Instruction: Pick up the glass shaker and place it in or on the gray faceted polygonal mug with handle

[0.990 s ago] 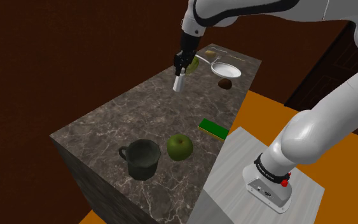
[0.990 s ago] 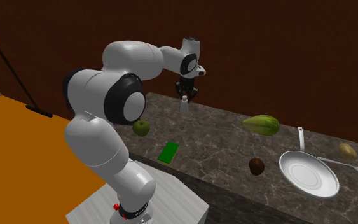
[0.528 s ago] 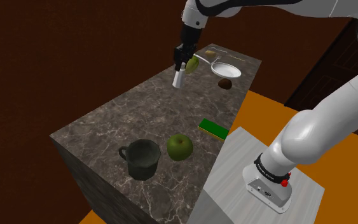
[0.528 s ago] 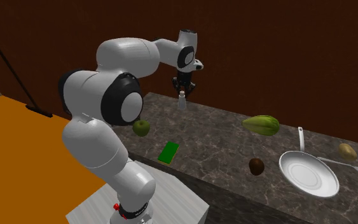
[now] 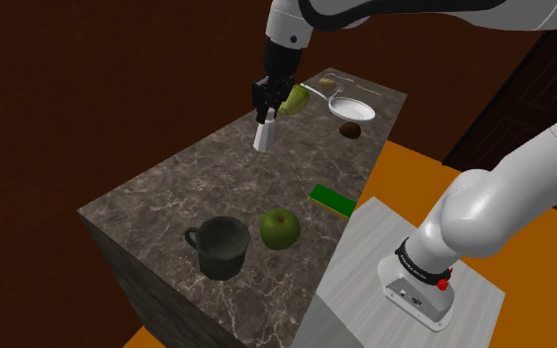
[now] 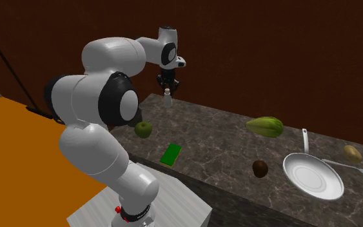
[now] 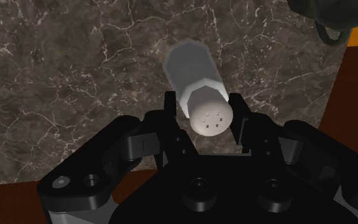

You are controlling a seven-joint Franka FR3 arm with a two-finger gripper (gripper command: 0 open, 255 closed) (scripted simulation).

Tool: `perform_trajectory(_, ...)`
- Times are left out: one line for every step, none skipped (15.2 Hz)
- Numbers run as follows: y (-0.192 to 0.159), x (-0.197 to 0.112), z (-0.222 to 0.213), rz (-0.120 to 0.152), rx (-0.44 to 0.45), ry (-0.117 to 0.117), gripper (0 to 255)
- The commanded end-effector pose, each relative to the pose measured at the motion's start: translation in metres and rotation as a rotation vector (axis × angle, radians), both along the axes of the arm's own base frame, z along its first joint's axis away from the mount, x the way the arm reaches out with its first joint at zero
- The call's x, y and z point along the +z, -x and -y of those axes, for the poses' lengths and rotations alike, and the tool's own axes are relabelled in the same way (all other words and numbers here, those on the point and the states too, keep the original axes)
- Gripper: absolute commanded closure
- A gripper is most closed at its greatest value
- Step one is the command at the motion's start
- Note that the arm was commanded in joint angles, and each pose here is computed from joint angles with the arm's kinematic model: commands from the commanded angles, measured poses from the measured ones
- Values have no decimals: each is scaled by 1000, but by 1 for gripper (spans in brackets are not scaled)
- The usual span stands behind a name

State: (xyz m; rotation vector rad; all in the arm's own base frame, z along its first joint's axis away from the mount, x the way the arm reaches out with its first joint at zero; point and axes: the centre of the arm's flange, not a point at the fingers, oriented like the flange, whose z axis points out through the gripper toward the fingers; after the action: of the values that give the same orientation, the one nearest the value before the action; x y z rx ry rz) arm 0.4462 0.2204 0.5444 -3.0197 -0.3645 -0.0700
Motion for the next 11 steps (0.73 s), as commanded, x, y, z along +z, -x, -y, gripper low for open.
perform_trajectory(14, 5, -22, 0, -1, 0, 255)
perform_trajectory(20, 6, -34, 0, -1, 0, 255)
perform_trajectory(26, 7, -46, 0, -1, 0, 255)
perform_trajectory(33, 9, -57, 0, -1, 0, 255)
perform_trajectory(39, 10, -69, 0, -1, 0, 255)
perform_trajectory(45, 11, -80, 0, -1, 0, 255)
perform_trajectory(51, 13, -92, 0, -1, 0, 255)
perform_trajectory(57, 14, -104, 0, -1, 0, 255)
perform_trajectory(63, 15, -115, 0, -1, 0, 255)
perform_trajectory(70, 17, -127, 0, -1, 0, 255)
perform_trajectory(76, 18, -138, 0, -1, 0, 255)
